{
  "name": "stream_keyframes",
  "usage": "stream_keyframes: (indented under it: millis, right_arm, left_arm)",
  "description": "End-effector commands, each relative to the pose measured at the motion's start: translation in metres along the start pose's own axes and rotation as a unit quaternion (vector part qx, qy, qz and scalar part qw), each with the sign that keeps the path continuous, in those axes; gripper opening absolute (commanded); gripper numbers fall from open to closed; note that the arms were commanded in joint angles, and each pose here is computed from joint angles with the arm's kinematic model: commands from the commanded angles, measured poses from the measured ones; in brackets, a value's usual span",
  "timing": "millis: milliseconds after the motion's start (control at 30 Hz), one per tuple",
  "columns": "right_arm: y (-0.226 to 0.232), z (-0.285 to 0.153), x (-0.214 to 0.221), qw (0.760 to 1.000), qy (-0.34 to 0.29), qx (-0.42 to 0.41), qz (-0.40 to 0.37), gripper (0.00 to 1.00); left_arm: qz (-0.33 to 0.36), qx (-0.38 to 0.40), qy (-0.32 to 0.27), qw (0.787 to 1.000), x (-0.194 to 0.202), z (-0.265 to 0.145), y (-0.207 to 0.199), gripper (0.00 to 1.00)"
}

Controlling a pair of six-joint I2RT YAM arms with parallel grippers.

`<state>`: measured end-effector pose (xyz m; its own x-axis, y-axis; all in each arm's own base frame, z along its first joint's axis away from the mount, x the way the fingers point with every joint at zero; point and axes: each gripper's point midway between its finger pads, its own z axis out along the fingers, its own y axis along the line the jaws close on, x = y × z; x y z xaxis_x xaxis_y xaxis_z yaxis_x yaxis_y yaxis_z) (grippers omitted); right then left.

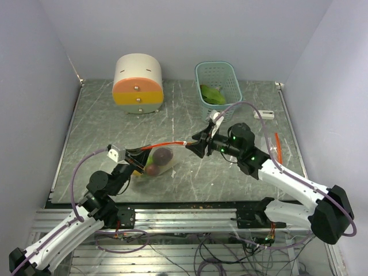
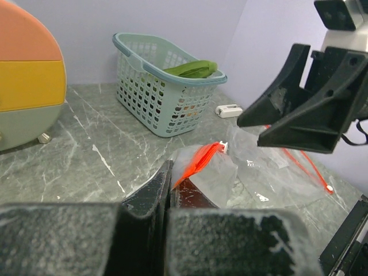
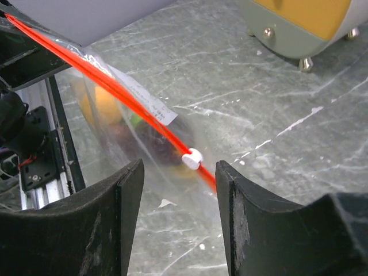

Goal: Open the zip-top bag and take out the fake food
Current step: Unzip the zipper food storage bag at the center of the board.

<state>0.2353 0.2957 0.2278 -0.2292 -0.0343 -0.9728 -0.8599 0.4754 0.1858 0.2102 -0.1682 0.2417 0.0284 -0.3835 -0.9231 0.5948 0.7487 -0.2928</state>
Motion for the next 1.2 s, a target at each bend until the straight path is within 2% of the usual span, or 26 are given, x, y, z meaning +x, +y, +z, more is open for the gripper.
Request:
stream_keyframes:
  millis: [0,233,433,733,900,1000,1167]
  right_arm:
    - [0.007,0.0,-0.026,0.994,-0.012,-0.077,-0.082,0.53]
    - [0.024,-0.002,-0.008,0.975,0.027,-0.202,-0.086,0.52]
    - [0.026,0.004,0.008,0.961,0.064,-0.256,-0.085,0.55]
    - [0.009,0.009,0.01,0.964,0.075,-0.237,-0.094,0.53]
    - [0.005,0.003,-0.005,0.969,0.044,-0.223,-0.1,0.52]
    - [0.002,0.0,-0.016,0.971,0.018,-0.214,-0.102,0.46]
    - [-0.002,0.007,-0.014,0.968,0.027,-0.231,-0.091,0.44]
  left_arm:
    - [0.008,0.026,-0.012,1.0,-0.008,-0.001,-0.009,0.07]
    - [0.012,0.034,-0.014,0.999,-0.01,-0.004,-0.011,0.07]
    - [0.013,0.036,-0.013,0.999,-0.01,-0.004,-0.012,0.07]
    - [0.014,0.033,-0.013,0.999,-0.011,-0.006,-0.011,0.07]
    - [0.015,0.036,-0.011,0.999,-0.01,-0.005,-0.012,0.07]
    - [0.014,0.037,-0.008,0.999,-0.008,-0.005,-0.012,0.07]
    - [0.014,0.037,-0.009,0.999,-0.009,-0.005,-0.012,0.07]
